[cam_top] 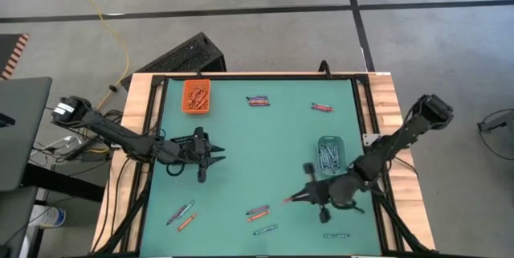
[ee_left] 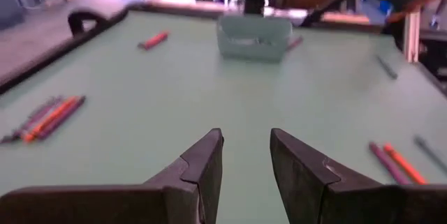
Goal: Sort crayons
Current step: Put the orange crayon into the orange bin
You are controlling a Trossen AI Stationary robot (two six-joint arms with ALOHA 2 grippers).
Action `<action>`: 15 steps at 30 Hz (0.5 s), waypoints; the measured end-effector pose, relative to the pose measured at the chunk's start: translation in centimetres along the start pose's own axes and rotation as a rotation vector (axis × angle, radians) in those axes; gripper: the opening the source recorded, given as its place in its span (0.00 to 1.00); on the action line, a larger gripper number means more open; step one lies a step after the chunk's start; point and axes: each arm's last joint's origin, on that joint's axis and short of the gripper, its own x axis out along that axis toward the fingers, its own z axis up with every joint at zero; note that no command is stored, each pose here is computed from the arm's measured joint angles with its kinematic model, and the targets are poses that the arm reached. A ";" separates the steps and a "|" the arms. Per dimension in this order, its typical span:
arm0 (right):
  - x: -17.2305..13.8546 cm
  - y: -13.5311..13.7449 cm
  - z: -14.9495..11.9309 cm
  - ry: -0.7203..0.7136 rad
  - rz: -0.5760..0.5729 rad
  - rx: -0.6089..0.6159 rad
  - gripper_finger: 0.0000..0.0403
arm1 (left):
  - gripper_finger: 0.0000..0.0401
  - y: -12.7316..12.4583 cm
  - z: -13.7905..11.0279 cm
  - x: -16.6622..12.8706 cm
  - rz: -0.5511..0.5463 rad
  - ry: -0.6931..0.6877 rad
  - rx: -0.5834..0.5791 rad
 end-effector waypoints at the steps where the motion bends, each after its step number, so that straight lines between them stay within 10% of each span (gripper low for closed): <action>1: 0.5 -0.4 0.7 -0.084 0.005 -0.065 0.01 | 0.27 -0.2 0.0 0.3 -0.006 -0.021 0.008; 9: 5.7 -6.3 1.6 -0.441 -0.042 -0.149 0.01 | 0.27 -2.4 0.5 2.1 -0.391 -0.318 0.210; 15: 8.9 -9.5 0.6 -0.455 -0.045 -0.048 0.01 | 0.27 -3.2 0.7 3.4 -0.411 -0.381 0.246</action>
